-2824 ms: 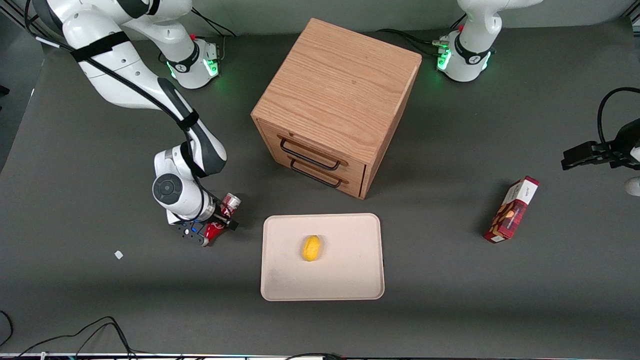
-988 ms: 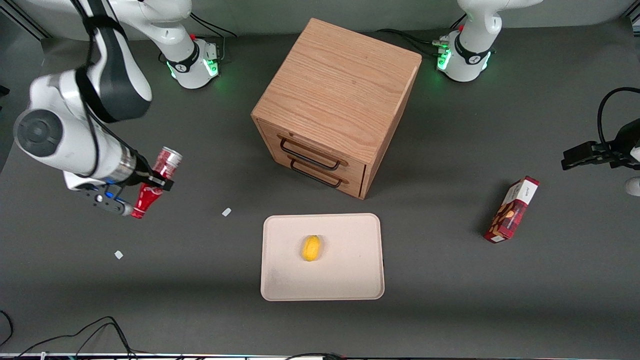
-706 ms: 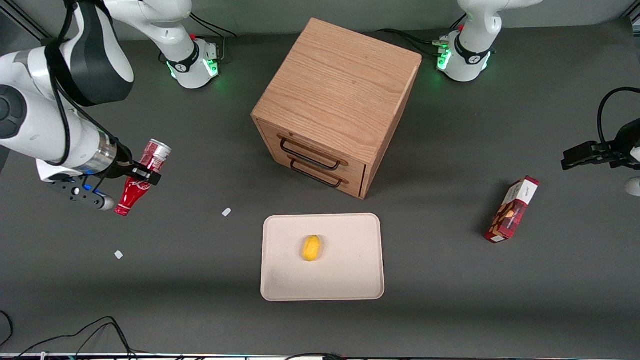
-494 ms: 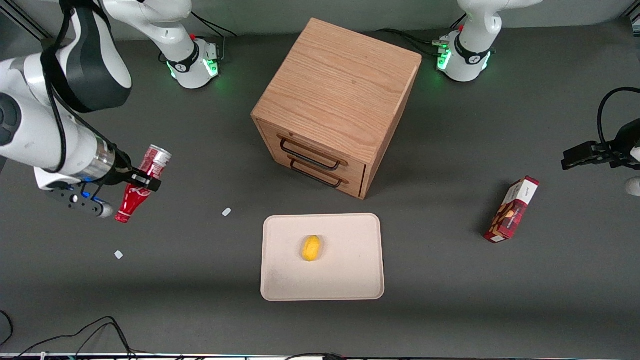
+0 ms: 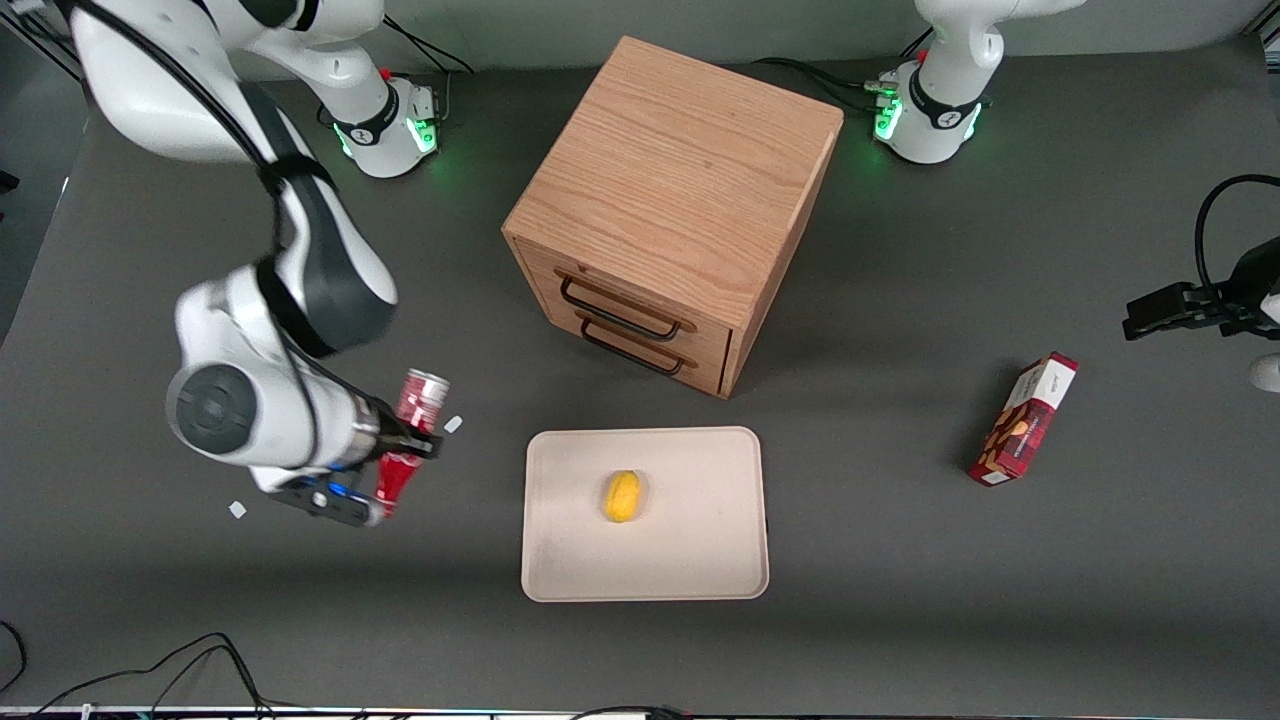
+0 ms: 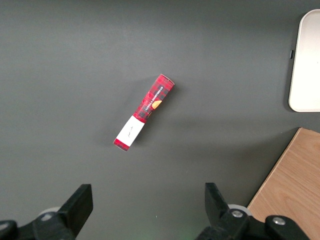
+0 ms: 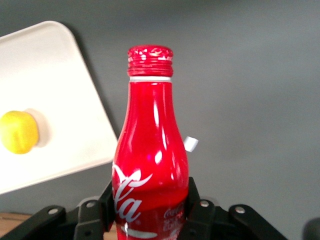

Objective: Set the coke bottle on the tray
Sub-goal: 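Carry the upright bottle over the white tray beside the lemon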

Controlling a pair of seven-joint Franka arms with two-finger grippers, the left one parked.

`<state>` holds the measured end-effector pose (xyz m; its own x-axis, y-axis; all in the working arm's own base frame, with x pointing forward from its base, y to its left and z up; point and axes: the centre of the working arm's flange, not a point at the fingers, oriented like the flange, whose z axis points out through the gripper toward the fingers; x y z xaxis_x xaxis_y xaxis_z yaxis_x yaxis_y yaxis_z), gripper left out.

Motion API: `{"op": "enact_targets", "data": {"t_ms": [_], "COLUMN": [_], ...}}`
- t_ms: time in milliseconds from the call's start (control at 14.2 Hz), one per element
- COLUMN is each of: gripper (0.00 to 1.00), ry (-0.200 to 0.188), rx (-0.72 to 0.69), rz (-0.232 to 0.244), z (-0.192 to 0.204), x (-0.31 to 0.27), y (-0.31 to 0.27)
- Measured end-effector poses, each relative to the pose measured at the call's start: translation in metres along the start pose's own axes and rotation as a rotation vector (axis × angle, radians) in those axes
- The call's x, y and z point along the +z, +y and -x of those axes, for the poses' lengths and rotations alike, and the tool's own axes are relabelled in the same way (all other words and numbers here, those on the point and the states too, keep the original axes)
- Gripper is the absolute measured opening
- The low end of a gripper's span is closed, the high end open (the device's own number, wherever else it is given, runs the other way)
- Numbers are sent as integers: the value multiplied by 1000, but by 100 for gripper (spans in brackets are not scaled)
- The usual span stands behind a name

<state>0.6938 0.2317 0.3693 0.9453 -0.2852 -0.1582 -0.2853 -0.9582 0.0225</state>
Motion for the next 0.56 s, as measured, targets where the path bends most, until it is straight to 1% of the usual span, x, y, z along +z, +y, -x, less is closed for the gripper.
{"op": "enact_targets", "data": {"t_ms": [71,141,282,353,424,565], "gripper": [56,56,56,56,56,56], "ry": [19,54,152,189,210,228], "rx": [-14,-30,-77,-117,-164,-255], "rz": [-10,-20,-27,-21,-14,-9], "z": [-6,-11,-14,-12,-10,-10], "x": [16,31,61,77,91,113], "y": [-16,-31,-62,-77,-88,-99]}}
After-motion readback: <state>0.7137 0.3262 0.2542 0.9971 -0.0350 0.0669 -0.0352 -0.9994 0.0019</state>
